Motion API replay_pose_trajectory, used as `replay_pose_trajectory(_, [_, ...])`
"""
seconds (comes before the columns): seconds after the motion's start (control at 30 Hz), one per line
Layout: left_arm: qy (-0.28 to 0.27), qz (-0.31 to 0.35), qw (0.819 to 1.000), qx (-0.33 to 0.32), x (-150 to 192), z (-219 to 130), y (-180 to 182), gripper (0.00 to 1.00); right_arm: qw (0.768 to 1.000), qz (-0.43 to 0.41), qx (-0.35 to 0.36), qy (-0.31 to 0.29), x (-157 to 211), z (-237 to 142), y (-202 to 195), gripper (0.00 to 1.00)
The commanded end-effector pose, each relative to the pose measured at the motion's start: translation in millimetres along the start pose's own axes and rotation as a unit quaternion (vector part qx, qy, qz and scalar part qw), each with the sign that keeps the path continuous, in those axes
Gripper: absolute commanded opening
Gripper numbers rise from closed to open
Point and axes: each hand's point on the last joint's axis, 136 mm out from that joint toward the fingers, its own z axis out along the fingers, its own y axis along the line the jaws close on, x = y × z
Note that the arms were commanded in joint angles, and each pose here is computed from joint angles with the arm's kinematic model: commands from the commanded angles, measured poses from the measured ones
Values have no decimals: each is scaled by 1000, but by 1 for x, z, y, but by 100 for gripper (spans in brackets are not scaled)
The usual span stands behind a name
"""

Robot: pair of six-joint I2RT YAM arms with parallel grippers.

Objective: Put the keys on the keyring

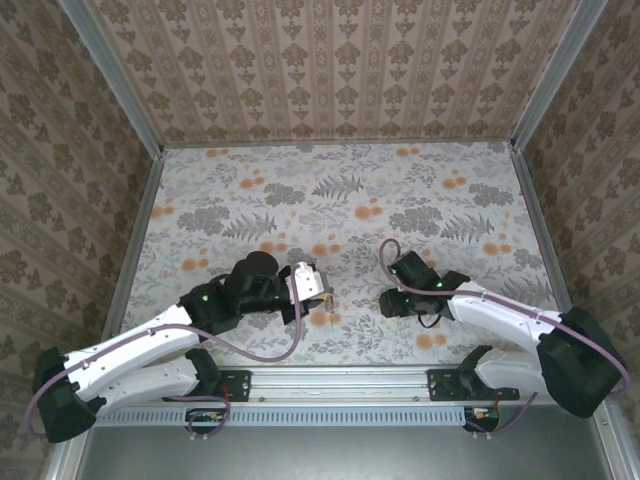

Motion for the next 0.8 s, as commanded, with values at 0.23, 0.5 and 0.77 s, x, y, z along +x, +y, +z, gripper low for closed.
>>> replay_pose_trajectory(0.23, [-34,-2,999,-1,-8,-2,-1,0,1000,-13,10,-17,-33,12,9,41])
replay_pose_trajectory(0.5, [-36,-2,999,2,-7,-1,-2,0,1000,-13,26,-13,-33,16,4,31])
replay_pose_trajectory(0.77, [-47,0,999,4,-10,-4,-4,0,999,-12,37,-9,-33,26,1,26])
